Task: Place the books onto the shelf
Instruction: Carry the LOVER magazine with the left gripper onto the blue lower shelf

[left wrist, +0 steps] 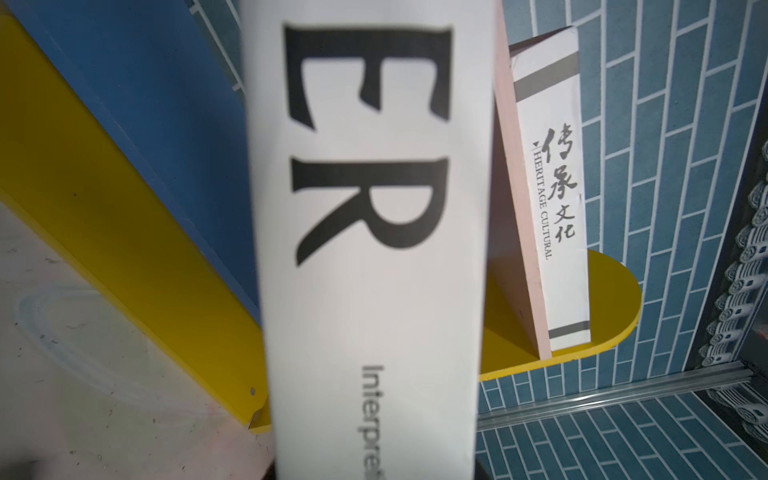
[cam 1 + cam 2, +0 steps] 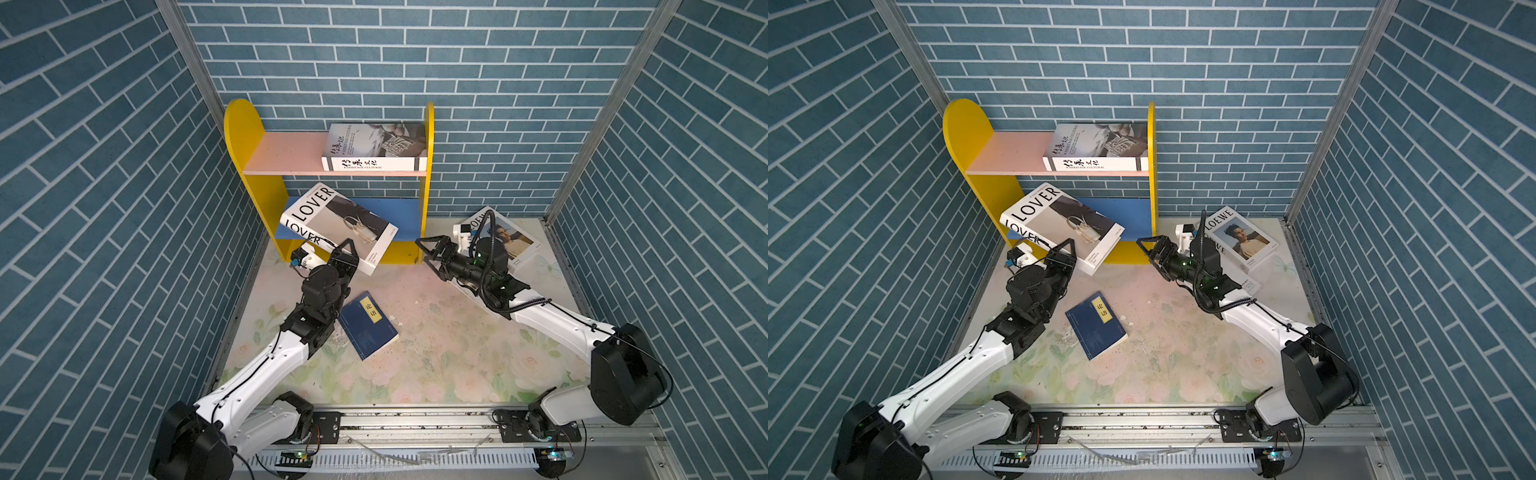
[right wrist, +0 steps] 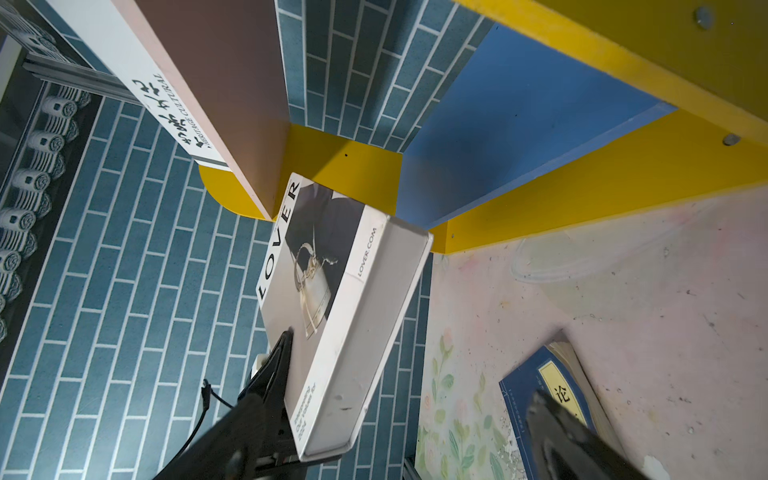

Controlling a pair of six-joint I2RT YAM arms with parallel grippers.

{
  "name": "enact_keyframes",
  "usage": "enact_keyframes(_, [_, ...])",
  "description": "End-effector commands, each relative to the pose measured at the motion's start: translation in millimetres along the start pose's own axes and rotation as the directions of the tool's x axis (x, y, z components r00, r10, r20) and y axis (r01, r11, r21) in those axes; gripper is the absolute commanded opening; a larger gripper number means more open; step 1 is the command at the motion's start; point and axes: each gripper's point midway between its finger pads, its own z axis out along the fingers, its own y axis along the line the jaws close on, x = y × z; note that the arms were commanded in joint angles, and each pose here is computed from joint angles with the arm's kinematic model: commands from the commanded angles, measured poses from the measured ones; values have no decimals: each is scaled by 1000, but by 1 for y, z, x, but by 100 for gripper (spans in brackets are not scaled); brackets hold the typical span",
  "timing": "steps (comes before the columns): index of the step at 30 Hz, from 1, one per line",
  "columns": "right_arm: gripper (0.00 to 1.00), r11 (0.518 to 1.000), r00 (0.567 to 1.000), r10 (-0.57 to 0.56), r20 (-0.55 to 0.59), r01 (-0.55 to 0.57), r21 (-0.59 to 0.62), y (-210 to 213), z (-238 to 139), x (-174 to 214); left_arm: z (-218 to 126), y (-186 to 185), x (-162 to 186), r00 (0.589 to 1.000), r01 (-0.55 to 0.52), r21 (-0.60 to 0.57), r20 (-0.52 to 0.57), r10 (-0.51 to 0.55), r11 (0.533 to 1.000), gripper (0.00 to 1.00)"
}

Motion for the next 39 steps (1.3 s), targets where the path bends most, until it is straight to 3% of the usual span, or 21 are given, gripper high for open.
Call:
enact_keyframes(1, [98, 999, 998, -37, 41, 37, 3, 13, -8, -15, 12, -33, -24, 994, 62, 130, 82, -73, 990, 35])
enact_keyframes(8, [98, 995, 993, -83, 81, 77, 69, 10, -19, -35, 54, -30, -27, 988, 122, 171, 70, -135, 978, 33])
enact_keyframes(11, [98, 989, 990, -105, 96, 94, 116, 6, -21, -45, 59, -24, -28, 990, 108, 123, 77, -118, 987, 33])
enact_keyframes(21, [98, 991, 991, -97, 88, 88, 105, 5, -5, -68, 106, -25, -18, 991, 96, 152, 72, -108, 984, 33])
enact_keyframes(32, [98, 979, 984, -129, 122, 106, 176, 0, -27, -85, 178, -6, 13, 979, 192, 169, 38, -201, 967, 36])
enact_keyframes(39, [98, 968, 978, -139, 154, 101, 231, -6, -49, -95, 195, 11, 41, 980, 190, 103, 36, -195, 976, 37])
